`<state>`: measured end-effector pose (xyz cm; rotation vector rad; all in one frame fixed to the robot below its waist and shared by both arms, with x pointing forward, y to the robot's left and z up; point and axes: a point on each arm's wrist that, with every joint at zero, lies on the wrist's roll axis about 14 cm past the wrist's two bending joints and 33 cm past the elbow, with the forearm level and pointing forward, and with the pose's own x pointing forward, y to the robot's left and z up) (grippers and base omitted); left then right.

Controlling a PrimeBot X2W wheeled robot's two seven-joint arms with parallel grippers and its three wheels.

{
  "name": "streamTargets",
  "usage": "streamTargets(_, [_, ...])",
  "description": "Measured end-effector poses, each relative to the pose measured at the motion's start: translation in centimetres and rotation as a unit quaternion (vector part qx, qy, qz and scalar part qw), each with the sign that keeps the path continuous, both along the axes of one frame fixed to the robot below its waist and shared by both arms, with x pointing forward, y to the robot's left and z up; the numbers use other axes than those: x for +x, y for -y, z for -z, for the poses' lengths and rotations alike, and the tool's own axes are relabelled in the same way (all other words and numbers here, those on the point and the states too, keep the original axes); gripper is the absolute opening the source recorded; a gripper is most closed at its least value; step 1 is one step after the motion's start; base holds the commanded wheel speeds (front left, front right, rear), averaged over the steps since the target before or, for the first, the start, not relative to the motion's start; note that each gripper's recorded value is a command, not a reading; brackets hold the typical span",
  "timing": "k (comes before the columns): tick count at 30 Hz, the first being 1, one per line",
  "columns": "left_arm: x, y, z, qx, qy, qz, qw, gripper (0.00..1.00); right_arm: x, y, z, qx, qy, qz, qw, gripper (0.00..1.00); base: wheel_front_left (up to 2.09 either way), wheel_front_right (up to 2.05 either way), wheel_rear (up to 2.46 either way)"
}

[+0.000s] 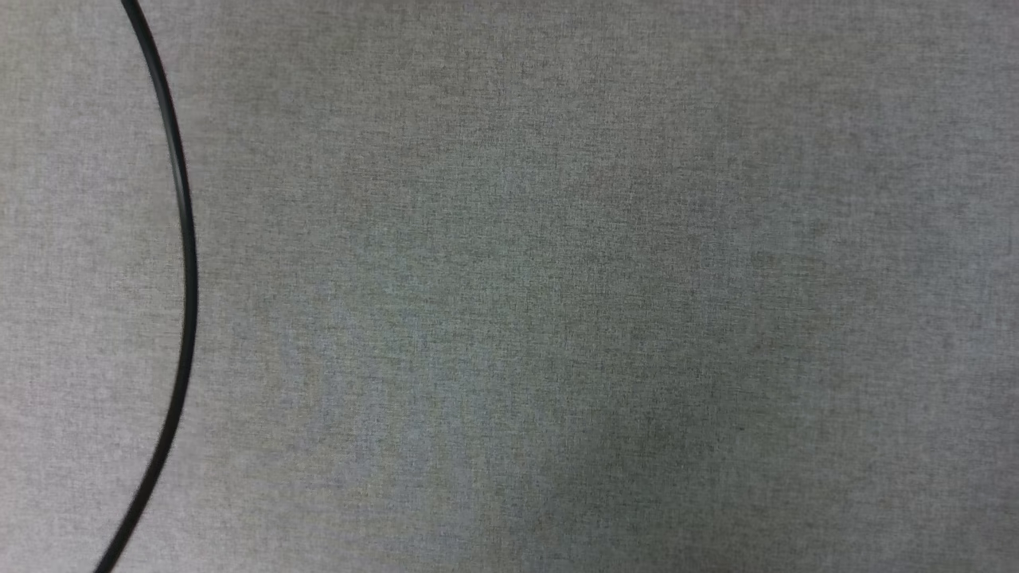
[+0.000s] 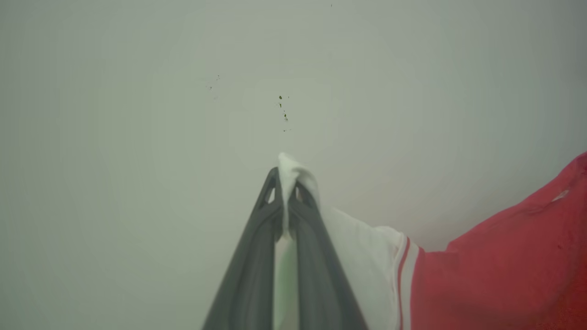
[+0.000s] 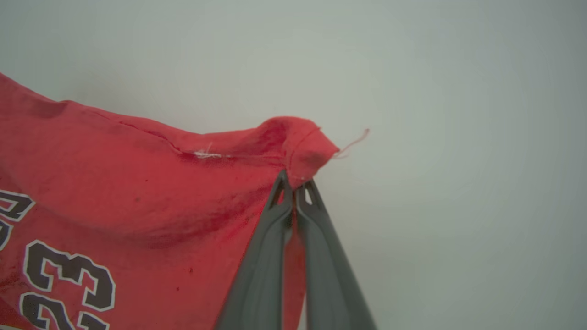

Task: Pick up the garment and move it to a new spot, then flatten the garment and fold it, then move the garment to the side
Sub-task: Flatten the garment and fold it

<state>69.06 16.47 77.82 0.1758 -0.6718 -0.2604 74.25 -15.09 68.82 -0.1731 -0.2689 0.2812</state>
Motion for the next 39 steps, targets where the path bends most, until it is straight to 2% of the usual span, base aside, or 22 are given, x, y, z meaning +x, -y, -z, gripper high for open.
streamTargets(8, [0.4,-1.4,8.1,-0.017,-0.083,-0.001,0.996,0.0,-0.4,-0.7,7.8,0.003,-0.072,-0.021,0.997,0.0,0.0,0.0,0.0])
streamTargets(15, [-2.9,-2.2,12.8,-0.029,-0.124,0.0,0.992,0.0,-3.1,-1.1,12.5,0.012,-0.122,-0.042,0.992,0.0,0.0,0.0,0.0])
streamTargets(26, [-12.8,-3.5,19.7,-0.062,-0.206,-0.021,0.976,0.0,-11.4,0.4,17.4,0.001,-0.2,-0.058,0.978,0.0,0.0,0.0,0.0])
streamTargets(29, [-15.8,-3.9,21.6,-0.096,-0.24,-0.022,0.966,0.0,-14.1,0.8,18.7,0.017,-0.227,-0.059,0.972,0.0,0.0,0.0,0.0])
streamTargets(32, [-18.7,-4.3,23.1,-0.106,-0.267,-0.035,0.957,0.0,-17.4,1.0,20.9,0.015,-0.263,-0.062,0.963,0.0,0.0,0.0,0.0])
streamTargets(39, [-25.4,-4.7,27.0,-0.15,-0.343,-0.045,0.926,0.0,-24.1,2.3,24.0,0.028,-0.32,-0.054,0.945,0.0,0.0,0.0,0.0])
